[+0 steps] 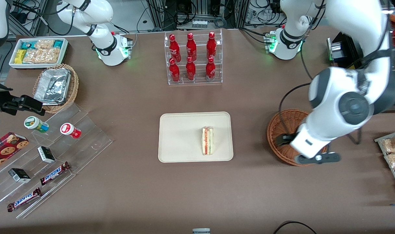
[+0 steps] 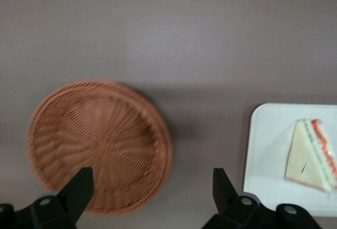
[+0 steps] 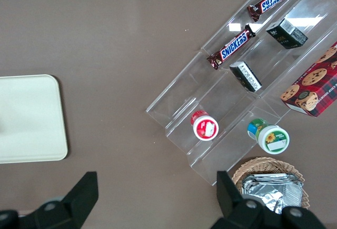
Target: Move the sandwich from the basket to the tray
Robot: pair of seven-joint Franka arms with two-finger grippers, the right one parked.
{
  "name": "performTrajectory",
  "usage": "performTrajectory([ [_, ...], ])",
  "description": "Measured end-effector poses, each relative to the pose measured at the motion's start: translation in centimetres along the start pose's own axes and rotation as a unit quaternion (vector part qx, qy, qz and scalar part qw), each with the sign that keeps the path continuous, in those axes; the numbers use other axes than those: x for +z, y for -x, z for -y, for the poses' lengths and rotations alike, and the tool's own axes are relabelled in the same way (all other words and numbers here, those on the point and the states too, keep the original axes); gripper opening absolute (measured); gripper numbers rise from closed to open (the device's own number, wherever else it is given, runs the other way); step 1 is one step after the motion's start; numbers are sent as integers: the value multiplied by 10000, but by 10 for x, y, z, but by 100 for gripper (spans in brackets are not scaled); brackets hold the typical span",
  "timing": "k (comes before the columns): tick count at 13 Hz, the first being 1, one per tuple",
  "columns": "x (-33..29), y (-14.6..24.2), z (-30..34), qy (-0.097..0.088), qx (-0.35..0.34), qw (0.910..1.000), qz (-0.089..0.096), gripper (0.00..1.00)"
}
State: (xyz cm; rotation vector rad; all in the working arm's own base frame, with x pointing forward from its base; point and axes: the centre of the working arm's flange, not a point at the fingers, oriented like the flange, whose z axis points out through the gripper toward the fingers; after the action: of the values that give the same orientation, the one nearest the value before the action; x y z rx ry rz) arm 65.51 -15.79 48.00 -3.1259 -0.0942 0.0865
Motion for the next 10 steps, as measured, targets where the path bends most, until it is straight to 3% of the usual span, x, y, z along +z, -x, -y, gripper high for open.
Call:
performTrajectory([
  [4,-72,41,58,-61,-5,9993,370,100],
  [10,-161,113,108,-47,-207,9986,489,100],
])
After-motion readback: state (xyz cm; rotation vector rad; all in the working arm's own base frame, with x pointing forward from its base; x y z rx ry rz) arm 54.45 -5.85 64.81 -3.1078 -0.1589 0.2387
